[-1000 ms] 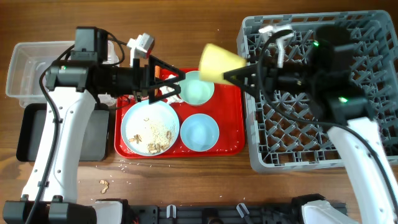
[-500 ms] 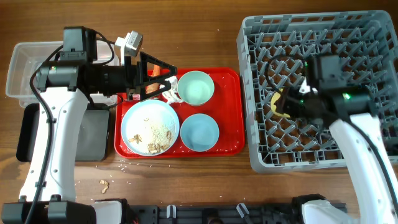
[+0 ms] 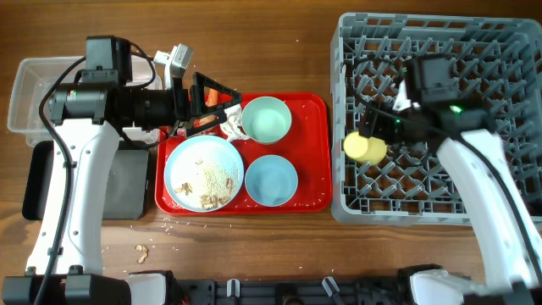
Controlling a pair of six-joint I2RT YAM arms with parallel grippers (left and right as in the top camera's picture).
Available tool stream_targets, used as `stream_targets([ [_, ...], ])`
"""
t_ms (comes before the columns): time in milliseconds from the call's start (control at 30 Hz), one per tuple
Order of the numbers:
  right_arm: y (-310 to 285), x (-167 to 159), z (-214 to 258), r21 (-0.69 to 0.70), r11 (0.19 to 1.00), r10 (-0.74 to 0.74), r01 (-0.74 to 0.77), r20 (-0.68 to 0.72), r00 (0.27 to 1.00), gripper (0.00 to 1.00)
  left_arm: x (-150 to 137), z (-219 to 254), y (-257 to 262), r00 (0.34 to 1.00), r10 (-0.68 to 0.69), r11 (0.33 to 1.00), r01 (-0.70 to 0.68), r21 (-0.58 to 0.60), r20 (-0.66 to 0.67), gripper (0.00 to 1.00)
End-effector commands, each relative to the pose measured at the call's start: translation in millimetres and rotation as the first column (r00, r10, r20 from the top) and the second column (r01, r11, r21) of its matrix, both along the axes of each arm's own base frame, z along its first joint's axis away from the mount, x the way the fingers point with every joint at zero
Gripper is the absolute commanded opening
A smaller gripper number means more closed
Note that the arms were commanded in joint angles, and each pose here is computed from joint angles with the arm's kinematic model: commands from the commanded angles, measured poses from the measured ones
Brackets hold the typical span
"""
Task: Sort waste into correct bins and load items into the dishwasher rack
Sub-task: 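Lower the yellow cup into the dish rack and open the right gripper, then reach the right gripper to the light blue bowl and grasp its rim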
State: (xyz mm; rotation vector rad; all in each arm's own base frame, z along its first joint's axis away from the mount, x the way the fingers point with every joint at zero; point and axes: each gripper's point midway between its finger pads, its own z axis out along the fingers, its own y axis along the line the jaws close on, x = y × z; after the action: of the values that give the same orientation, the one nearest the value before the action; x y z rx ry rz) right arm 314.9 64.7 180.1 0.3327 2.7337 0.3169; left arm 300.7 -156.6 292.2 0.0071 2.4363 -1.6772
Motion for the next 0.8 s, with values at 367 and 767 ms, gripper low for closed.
stream_targets([
  [367,66.4,-13.1,-15.1,-0.02,0.97,0.24,-0.241,-0.058,0.969,0.31,1.2,-4.1,7.1,0.999,0.029,0.997,-0.032,0.074,0.036,1.0],
  [767,52.2,-63.3,-85.1,-0.183,0.965,0.102,-0.187,-0.398,0.912,0.24,-24.8,-59.0,54.8,0.977,0.199,0.848,-0.133,0.513,-0.077,1.0],
])
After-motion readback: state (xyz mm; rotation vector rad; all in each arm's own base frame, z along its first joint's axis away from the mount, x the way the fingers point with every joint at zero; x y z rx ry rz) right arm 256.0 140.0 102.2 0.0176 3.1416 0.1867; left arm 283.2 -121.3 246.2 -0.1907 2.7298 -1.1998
